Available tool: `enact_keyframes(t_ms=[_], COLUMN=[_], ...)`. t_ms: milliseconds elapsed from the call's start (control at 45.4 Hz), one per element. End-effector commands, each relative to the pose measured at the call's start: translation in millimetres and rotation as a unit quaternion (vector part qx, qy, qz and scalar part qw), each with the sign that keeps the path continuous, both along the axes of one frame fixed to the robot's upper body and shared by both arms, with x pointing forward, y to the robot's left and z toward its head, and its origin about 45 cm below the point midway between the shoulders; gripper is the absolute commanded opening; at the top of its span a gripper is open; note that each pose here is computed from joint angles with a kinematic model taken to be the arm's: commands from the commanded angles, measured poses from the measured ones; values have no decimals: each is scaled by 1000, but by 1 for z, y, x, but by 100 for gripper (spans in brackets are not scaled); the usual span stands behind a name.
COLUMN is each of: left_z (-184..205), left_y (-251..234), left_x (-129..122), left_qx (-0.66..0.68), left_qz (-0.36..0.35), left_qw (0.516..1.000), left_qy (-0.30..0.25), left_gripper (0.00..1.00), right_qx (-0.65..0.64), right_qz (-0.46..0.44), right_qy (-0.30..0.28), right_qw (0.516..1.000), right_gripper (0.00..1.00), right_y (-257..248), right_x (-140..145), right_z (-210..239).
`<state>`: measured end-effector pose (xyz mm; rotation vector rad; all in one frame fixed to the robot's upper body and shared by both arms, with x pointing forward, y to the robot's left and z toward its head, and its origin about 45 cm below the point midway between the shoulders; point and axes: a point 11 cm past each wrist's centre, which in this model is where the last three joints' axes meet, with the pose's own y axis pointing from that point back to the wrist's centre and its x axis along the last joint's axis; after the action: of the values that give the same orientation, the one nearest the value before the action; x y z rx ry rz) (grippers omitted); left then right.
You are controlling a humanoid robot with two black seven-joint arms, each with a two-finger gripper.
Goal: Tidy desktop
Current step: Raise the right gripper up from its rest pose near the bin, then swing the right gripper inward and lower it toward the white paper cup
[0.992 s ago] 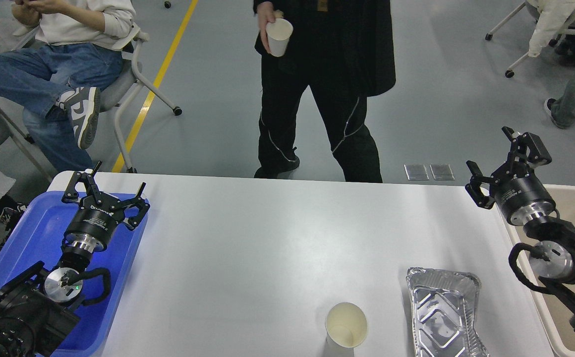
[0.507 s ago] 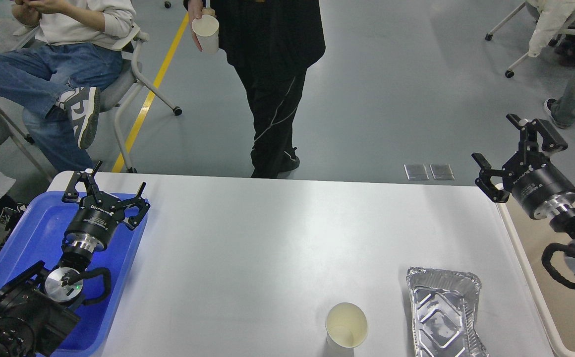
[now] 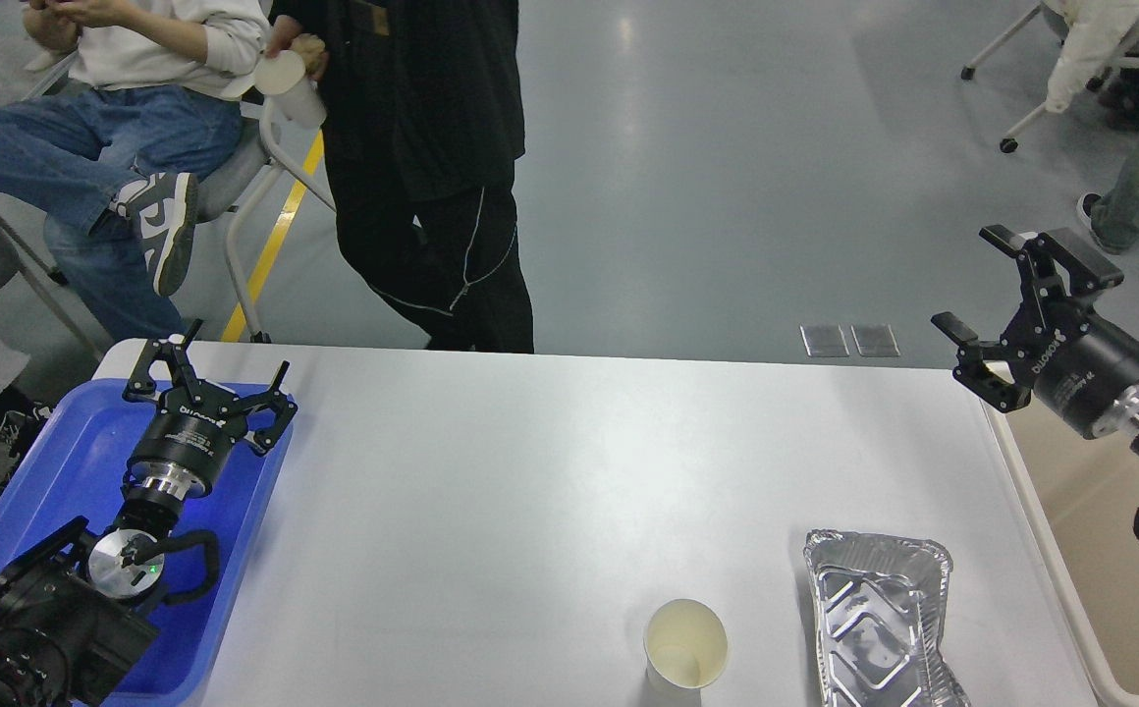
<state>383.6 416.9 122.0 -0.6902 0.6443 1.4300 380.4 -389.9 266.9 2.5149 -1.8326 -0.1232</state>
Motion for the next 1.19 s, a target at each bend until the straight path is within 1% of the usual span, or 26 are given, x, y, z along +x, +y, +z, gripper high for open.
enact_keyframes(t_ms=[0,88,242,419,573,837,948,1080,1168], left_z=[0,0,0,0,0,0,0,0,0], left_y=[0,0,0,0,0,0,0,0,0], left_x=[0,0,0,0,0,0,0,0,0], left_qx=[0,0,0,0,0,0,0,0,0], left_qz=[0,0,0,0,0,0,0,0,0], left_qw=[1000,1000,1000,1000,1000,1000,1000,1000,1000], left_qy=[0,0,0,0,0,0,0,0,0], left_gripper=[100,100,100,100,100,100,100,100,100], right_qx=[-47,-78,-148,-250,-284,-327,-366,-403,-446], right_qz=[34,68,122,214,239,296,318,335,341], right_qy=[-2,-11,-25,-36,-56,-56,-73,-81,-127], right_qw=[998,995,981,944,927,896,872,848,818], right_gripper=[100,100,100,100,100,100,100,100,100], right_y=[3,14,34,59,68,86,91,92,103], right_x=[-2,-7,-14,-30,-33,-42,-41,-43,-42], right_z=[14,20,16,4,7,-3,0,-5,-9])
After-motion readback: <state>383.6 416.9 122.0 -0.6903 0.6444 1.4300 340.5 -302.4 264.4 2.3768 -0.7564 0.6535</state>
